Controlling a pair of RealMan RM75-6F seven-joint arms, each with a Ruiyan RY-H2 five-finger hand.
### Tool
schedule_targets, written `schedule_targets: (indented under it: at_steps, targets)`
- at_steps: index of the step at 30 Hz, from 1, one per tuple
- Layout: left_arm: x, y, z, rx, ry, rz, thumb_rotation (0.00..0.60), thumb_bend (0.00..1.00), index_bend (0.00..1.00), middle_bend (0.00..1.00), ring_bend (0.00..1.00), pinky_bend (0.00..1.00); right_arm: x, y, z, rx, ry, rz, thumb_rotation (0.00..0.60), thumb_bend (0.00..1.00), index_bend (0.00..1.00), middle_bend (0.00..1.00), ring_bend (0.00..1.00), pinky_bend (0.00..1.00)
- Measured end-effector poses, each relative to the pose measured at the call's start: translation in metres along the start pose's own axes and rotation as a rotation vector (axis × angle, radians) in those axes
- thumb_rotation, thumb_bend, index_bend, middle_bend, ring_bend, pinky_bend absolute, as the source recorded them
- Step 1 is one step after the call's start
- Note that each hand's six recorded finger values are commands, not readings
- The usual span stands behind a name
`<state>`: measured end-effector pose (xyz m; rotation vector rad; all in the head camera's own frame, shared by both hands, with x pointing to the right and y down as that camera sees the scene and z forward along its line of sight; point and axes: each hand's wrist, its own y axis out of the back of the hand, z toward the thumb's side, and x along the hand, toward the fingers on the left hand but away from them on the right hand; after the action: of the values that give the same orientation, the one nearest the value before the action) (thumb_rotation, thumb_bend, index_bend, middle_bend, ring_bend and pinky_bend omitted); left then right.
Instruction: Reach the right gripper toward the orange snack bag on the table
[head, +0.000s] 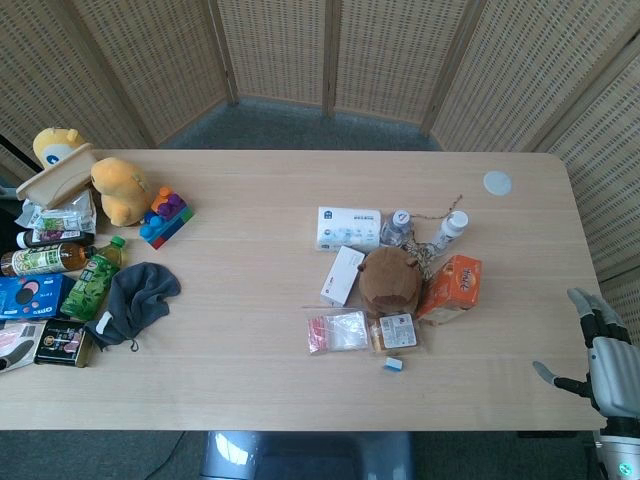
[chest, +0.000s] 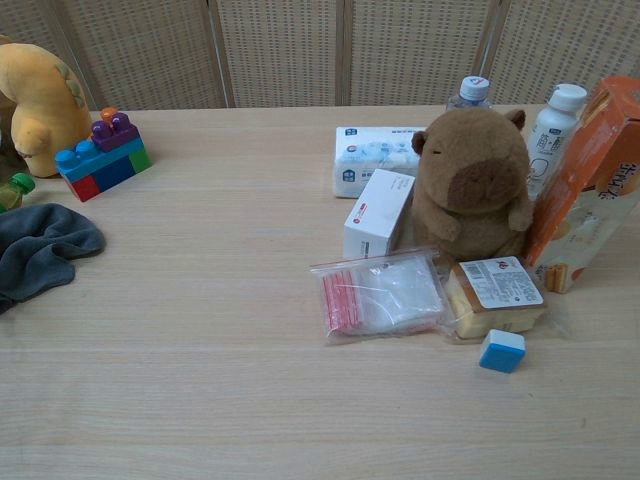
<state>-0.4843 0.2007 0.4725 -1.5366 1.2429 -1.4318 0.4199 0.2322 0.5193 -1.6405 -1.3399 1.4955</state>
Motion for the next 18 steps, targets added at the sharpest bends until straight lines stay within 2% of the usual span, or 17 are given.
schedule_targets:
  at_steps: [11, 18]
  targets:
    - [-0.003, -0.001, 0.005, 0.008, -0.009, 0.005, 0.600, 0.00, 0.03, 0.00, 0.00, 0.00, -0.005, 0.003, -0.008, -0.047, -0.018, 0.004, 0.600, 0.00, 0.00, 0.00, 0.00, 0.00]
    - [0.001, -0.005, 0.002, 0.017, 0.008, -0.005, 0.600, 0.00, 0.03, 0.00, 0.00, 0.00, -0.030, -0.008, -0.020, -0.200, -0.016, 0.091, 0.600, 0.00, 0.00, 0.00, 0.00, 0.00]
